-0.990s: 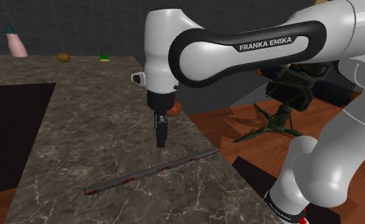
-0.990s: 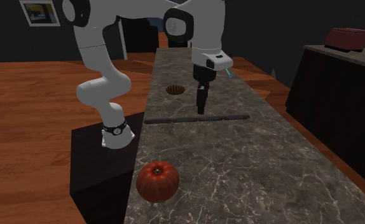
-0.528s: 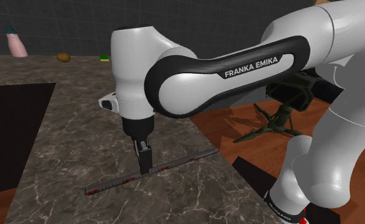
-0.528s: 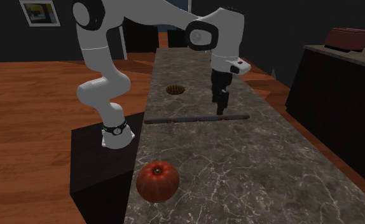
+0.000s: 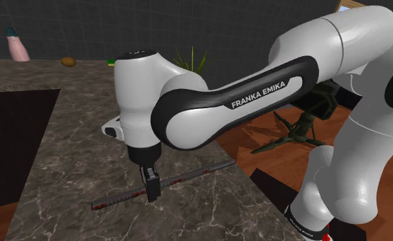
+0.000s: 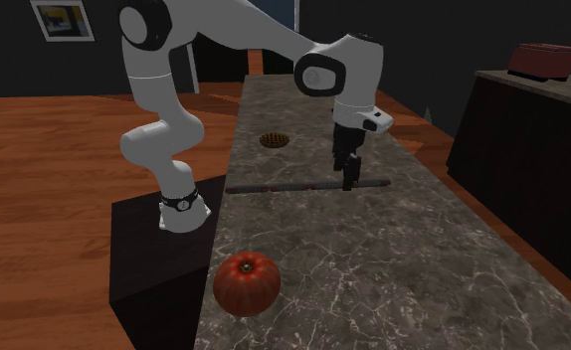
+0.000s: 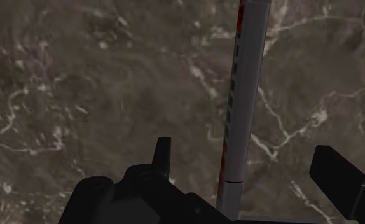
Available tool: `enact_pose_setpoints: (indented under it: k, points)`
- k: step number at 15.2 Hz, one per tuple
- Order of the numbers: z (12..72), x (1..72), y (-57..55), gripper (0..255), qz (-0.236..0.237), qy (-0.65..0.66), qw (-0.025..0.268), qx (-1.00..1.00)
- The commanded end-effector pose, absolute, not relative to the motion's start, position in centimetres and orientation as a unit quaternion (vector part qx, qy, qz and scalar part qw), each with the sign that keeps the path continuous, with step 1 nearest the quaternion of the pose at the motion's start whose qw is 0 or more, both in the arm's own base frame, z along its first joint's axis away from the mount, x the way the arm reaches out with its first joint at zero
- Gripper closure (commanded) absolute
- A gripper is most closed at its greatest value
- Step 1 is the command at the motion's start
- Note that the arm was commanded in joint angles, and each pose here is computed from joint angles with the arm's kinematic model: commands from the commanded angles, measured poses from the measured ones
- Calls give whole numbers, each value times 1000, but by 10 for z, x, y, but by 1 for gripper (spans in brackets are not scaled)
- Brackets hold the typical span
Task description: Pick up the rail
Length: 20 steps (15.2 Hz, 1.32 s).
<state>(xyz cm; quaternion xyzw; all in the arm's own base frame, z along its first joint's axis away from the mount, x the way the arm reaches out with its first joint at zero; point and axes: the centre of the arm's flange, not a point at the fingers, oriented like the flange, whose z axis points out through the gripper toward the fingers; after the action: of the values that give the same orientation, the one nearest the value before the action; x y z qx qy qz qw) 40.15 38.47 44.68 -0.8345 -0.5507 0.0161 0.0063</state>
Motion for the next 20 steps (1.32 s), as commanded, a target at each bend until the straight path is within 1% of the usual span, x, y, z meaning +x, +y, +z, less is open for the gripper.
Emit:
enact_pose_setpoints:
  k: [1,2,3,12,20]
  points:
    - [440,402,384,0,16,-551,6,-834]
    - [440,402,385,0,16,-551,6,-834]
    - [440,402,385,255,16,-551,6,-834]
    - [440,402,385,255,16,-551,6,-834]
    - [482,402,385,255,16,-551,6,-834]
